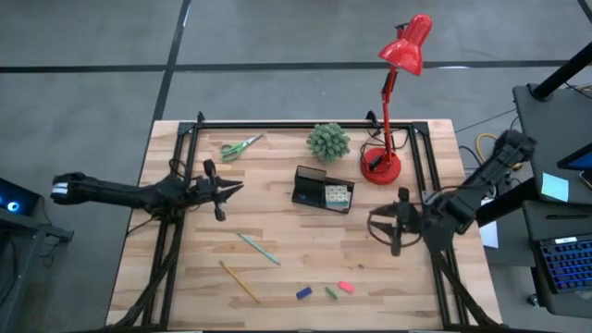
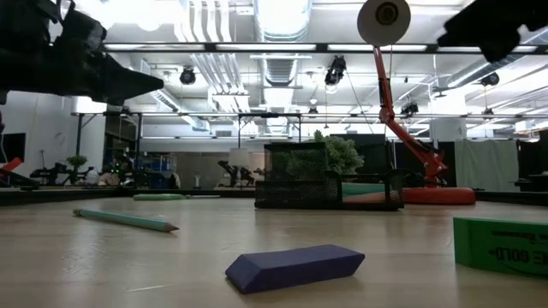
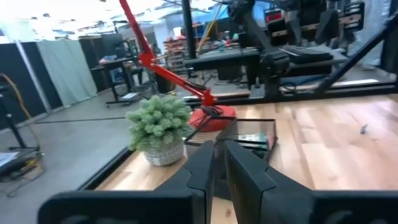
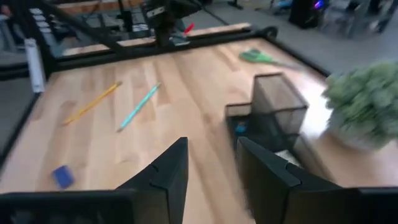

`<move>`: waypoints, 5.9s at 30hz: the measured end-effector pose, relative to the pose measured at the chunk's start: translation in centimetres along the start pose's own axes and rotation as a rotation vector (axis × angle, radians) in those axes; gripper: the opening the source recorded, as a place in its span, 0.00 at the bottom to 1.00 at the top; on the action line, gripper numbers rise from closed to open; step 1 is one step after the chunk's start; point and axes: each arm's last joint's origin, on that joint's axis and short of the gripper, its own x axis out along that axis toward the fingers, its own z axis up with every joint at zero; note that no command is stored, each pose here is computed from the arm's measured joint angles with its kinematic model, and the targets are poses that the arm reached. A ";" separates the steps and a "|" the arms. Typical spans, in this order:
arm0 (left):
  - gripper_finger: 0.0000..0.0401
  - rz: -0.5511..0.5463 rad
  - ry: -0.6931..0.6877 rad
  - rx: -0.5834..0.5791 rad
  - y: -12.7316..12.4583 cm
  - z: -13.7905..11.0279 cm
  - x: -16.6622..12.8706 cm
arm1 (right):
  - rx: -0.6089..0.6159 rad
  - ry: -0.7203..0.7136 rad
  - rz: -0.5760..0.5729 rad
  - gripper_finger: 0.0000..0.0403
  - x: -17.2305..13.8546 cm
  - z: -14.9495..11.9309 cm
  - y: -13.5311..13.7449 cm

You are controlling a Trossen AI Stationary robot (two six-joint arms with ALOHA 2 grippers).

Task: Pick and place office supplies into organizer
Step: Put the blue binder clip into the black desk organizer

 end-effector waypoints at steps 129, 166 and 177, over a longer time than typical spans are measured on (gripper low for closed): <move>0.07 -0.019 0.186 -0.065 -0.3 -1.9 -0.1 | -0.001 0.698 -0.025 0.02 8.3 -9.0 7.9; 0.07 -0.039 0.132 -0.048 -0.3 -0.7 0.2 | -0.013 0.333 -0.247 0.02 19.5 2.6 -2.2; 0.07 -0.053 0.171 -0.044 -0.4 -1.2 0.4 | -0.006 0.425 -0.270 0.02 23.4 1.0 -3.0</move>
